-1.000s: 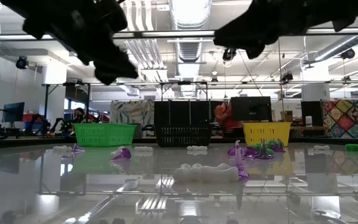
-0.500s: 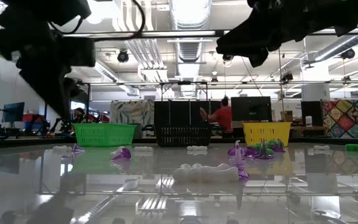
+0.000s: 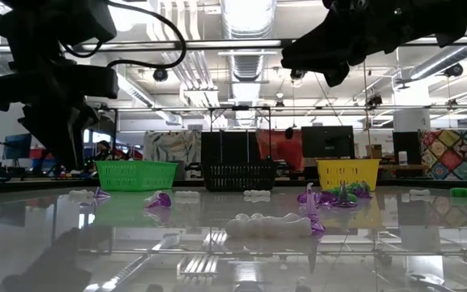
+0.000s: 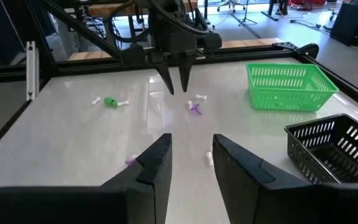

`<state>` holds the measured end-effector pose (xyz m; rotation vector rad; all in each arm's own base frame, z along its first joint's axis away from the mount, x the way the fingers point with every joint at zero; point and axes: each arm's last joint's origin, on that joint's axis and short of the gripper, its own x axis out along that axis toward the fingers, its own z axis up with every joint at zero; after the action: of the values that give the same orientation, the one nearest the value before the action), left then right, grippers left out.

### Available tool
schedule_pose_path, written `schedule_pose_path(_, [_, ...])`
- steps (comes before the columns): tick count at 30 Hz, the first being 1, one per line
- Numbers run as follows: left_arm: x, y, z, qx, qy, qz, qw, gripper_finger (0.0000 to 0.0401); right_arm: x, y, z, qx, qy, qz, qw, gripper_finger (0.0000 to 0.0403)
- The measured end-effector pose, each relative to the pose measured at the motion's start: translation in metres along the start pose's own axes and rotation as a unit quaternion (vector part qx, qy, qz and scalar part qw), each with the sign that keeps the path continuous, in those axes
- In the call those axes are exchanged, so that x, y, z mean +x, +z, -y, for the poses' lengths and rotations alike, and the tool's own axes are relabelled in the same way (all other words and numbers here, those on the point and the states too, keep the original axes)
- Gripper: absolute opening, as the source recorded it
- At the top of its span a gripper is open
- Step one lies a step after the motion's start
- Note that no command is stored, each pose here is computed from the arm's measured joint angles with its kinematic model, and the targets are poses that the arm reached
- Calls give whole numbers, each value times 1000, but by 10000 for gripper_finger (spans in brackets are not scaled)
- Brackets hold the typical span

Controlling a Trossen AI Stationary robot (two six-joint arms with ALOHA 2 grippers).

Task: Sort Halloween decoration
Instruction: Put the white bone toy into the green basket

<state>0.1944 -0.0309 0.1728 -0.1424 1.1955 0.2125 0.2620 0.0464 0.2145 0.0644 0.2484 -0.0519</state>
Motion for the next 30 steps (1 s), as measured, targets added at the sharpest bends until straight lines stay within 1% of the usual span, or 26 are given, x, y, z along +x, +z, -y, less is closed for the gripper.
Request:
schedule_pose_path(4, [1,0,0,1,1,-2,1000,125,0,0,0,-2,0,0,1000,107])
schedule_pose_path(8, [5,-1,-1,3,17,-7,1000,134,0,0,0,-4,0,0,1000,107])
schedule_pose_path(14, [12,-1,-2,8,54,-6,999,135,0,0,0,-4,0,-1,1000,107])
schedule_pose_path(30, [33,1,-2,30,69,-40,996,135,0,-1,0,-6,-1,-5,1000,107])
